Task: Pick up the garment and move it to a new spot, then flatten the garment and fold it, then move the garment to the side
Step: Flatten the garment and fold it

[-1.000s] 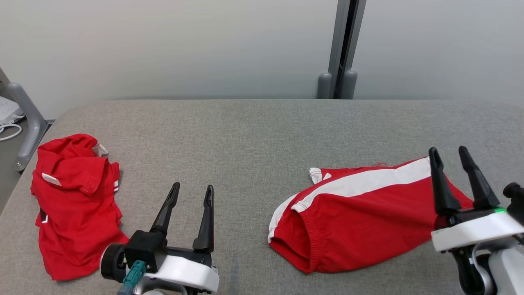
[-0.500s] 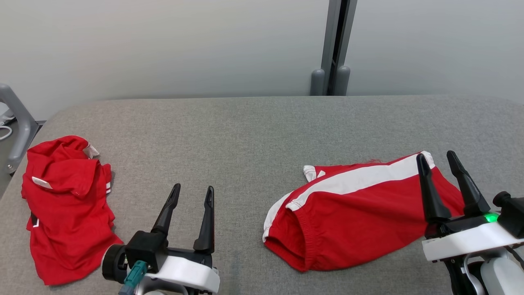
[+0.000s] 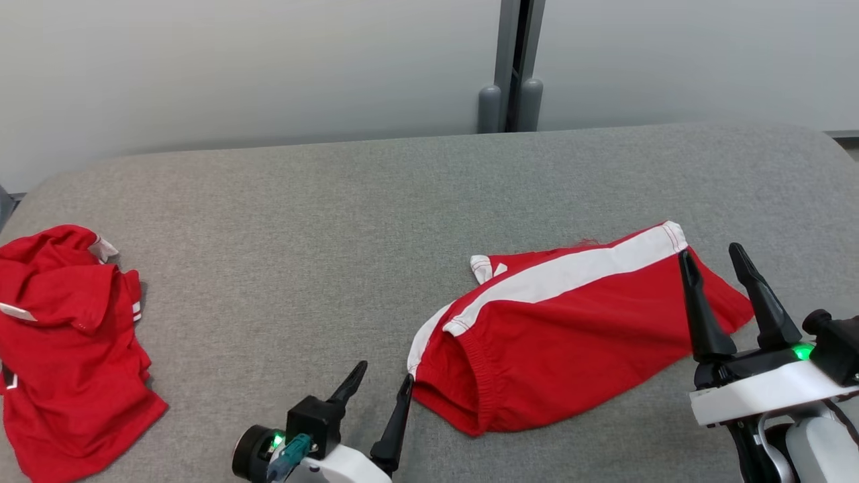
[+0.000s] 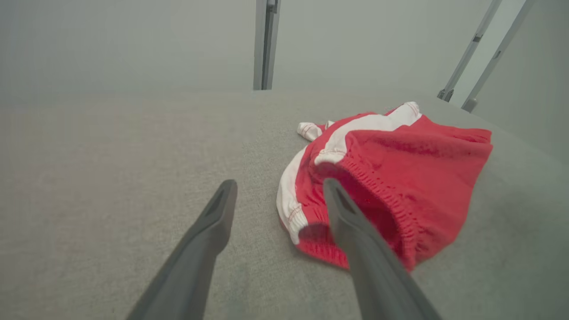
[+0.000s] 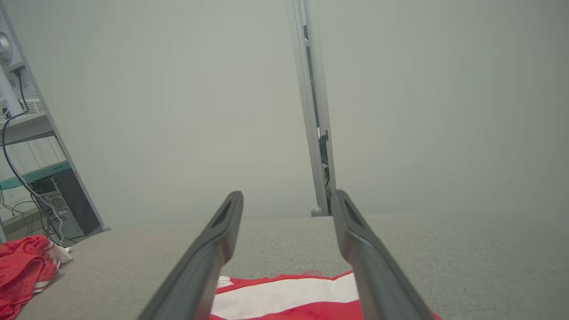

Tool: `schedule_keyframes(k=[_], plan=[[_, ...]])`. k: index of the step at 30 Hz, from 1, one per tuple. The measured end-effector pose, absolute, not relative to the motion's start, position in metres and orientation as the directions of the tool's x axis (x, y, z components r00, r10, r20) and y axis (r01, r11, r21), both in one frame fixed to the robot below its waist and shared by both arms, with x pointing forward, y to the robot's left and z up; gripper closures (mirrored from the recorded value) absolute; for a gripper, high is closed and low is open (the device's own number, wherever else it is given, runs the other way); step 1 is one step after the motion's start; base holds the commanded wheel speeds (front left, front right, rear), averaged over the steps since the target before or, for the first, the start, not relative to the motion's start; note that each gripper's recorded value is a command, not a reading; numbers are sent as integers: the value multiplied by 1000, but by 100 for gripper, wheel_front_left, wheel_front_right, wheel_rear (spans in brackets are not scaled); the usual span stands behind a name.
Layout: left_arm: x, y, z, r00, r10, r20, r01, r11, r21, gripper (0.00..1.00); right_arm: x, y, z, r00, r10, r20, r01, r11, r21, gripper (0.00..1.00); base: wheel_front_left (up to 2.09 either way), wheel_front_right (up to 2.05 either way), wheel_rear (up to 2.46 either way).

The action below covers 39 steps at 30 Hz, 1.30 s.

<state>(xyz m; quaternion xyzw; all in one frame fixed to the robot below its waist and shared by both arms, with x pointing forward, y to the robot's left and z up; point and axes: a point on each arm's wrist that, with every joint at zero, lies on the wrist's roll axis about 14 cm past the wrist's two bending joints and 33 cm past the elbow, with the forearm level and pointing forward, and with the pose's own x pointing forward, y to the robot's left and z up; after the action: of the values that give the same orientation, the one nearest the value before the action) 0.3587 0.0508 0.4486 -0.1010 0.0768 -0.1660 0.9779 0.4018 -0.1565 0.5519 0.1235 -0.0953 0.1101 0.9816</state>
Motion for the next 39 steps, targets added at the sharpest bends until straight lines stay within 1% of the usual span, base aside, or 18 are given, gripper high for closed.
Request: schedule_keyframes(k=[2,6,11,19,20,21,24,28,34,39], plan=[[356,39,433,908,-383,-169,346,914,-212,0,402,-162,549,962,180,206,-225,950,219,0,0,0,0],[363,21,420,870,-443,-216,402,892,-208,0,404,-173,544,970,153,189,-193,957,216,0,0,0,0],[367,7,401,832,-476,-284,418,875,-244,0,402,-182,537,977,131,169,-165,964,208,0,0,0,0],[364,1,379,791,-489,-367,399,868,-296,0,400,-190,536,980,115,163,-147,969,199,0,0,0,0],[362,-1,377,781,-499,-375,404,862,-305,75,399,-190,537,980,114,164,-146,969,199,0,0,0,0],[362,-3,376,774,-507,-378,411,858,-307,100,399,-190,537,980,113,164,-145,969,198,0,0,0,0],[370,-7,381,778,-511,-366,420,856,-302,100,397,-192,536,981,109,162,-141,970,197,0,0,0,0],[396,-4,403,822,-479,-307,412,874,-259,100,396,-193,537,981,103,164,-135,971,200,0,0,0,0],[450,9,447,883,-432,-182,418,902,-112,100,397,-196,542,980,84,178,-121,971,207,0,0,0,0],[500,24,498,922,-383,-52,382,924,-33,100,396,-199,545,980,61,187,-103,970,221,0,0,0,0]])
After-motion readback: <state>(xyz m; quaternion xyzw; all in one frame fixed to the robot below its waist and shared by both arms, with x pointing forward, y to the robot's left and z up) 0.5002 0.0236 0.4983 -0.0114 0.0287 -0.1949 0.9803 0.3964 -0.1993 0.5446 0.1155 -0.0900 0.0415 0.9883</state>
